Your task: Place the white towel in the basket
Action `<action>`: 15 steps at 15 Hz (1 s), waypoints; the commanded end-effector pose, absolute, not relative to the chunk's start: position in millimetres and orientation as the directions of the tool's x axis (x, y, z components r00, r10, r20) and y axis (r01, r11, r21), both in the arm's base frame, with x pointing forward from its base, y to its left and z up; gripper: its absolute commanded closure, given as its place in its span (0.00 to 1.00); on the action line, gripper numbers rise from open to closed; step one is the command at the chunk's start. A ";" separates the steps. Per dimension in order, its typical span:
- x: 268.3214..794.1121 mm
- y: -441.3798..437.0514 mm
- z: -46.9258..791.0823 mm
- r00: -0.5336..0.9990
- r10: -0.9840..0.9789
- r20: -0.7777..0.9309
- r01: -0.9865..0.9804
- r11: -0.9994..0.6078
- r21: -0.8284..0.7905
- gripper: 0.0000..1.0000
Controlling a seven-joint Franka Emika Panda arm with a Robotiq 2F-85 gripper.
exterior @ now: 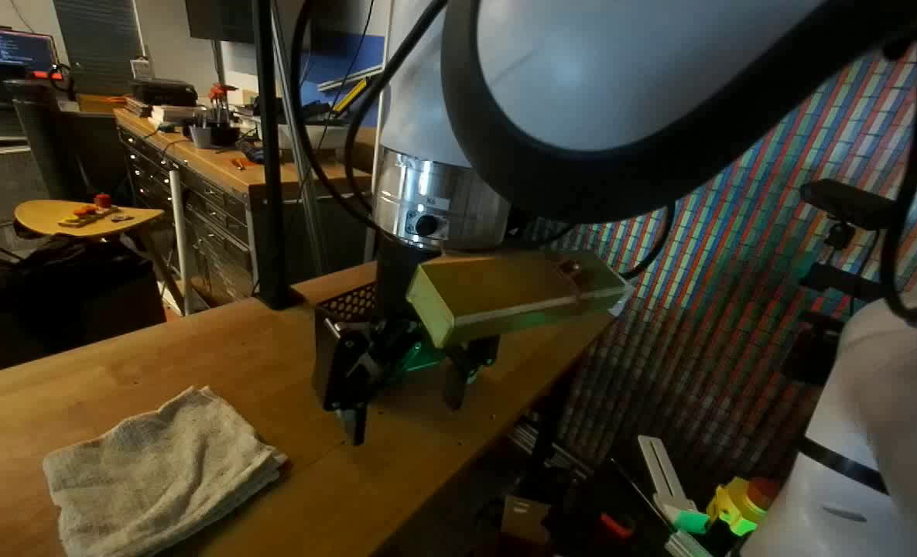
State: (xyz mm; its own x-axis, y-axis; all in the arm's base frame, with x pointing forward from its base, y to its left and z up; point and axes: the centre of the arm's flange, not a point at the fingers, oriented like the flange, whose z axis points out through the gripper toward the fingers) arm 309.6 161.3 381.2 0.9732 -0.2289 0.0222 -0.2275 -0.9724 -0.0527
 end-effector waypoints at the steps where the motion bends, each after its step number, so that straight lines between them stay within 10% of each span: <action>1: 309.7 161.3 381.3 0.973 -0.229 0.022 -0.227 -0.972 -0.053 0.00; 15: 344.4 200.3 383.5 0.974 -0.224 0.044 -0.221 -0.973 -0.073 0.00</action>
State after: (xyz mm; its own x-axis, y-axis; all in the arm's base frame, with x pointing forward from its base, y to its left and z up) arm 314.5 166.8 381.7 0.9744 -0.2238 0.0236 -0.2222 -0.9734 -0.0565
